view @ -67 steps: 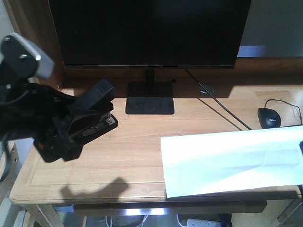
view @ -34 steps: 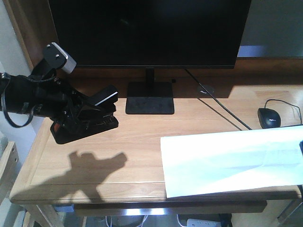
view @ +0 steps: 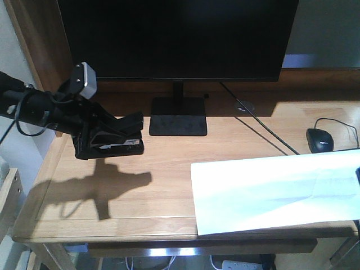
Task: Grab stapler and paper to desk for stapling
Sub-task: 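Lower the stapler onto the desk with the left gripper, then open the left gripper to release the black stapler on the desk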
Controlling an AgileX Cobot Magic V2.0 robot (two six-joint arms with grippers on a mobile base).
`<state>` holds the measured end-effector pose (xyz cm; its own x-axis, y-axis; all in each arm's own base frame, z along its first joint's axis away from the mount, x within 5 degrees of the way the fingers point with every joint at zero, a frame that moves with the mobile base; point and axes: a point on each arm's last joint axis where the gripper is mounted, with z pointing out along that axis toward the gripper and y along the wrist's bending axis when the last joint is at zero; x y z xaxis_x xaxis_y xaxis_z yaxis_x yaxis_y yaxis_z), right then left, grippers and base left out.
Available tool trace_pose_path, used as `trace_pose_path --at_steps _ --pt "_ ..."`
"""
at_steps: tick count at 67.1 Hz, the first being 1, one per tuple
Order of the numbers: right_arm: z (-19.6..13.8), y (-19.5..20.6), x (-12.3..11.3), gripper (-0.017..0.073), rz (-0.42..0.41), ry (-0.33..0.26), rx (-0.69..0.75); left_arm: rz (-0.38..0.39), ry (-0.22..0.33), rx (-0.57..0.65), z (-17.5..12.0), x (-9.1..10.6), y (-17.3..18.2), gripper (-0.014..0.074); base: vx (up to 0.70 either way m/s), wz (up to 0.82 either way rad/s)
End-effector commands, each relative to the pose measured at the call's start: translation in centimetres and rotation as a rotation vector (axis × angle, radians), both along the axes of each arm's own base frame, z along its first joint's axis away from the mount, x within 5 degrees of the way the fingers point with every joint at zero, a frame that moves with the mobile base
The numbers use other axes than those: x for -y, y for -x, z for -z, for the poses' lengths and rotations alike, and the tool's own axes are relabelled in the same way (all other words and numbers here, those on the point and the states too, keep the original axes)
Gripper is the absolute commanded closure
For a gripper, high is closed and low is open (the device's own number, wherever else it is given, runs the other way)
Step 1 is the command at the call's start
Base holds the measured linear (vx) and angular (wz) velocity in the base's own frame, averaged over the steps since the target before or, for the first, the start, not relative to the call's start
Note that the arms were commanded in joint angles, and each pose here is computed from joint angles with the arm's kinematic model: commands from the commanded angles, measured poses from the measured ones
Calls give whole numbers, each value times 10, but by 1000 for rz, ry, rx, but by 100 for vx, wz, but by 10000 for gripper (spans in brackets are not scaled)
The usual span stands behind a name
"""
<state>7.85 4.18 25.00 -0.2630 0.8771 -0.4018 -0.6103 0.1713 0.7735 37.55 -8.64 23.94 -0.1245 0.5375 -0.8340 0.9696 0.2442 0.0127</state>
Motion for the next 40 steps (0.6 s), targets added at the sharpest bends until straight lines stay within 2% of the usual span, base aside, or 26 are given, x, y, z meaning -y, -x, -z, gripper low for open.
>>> trace_pose_path --at_steps 1,8,26,40 --pt "3 3 1 564 -9 -23 21 66 132 85 -30 7 -7 600 0 0" --pt "3 3 1 564 -9 -23 21 106 150 73 -17 9 -19 600 0 0" --pt "3 3 1 564 -9 -23 21 109 156 47 13 10 -46 600 0 0" --pt "3 3 1 564 -9 -23 21 118 182 56 33 12 -58 598 0 0"
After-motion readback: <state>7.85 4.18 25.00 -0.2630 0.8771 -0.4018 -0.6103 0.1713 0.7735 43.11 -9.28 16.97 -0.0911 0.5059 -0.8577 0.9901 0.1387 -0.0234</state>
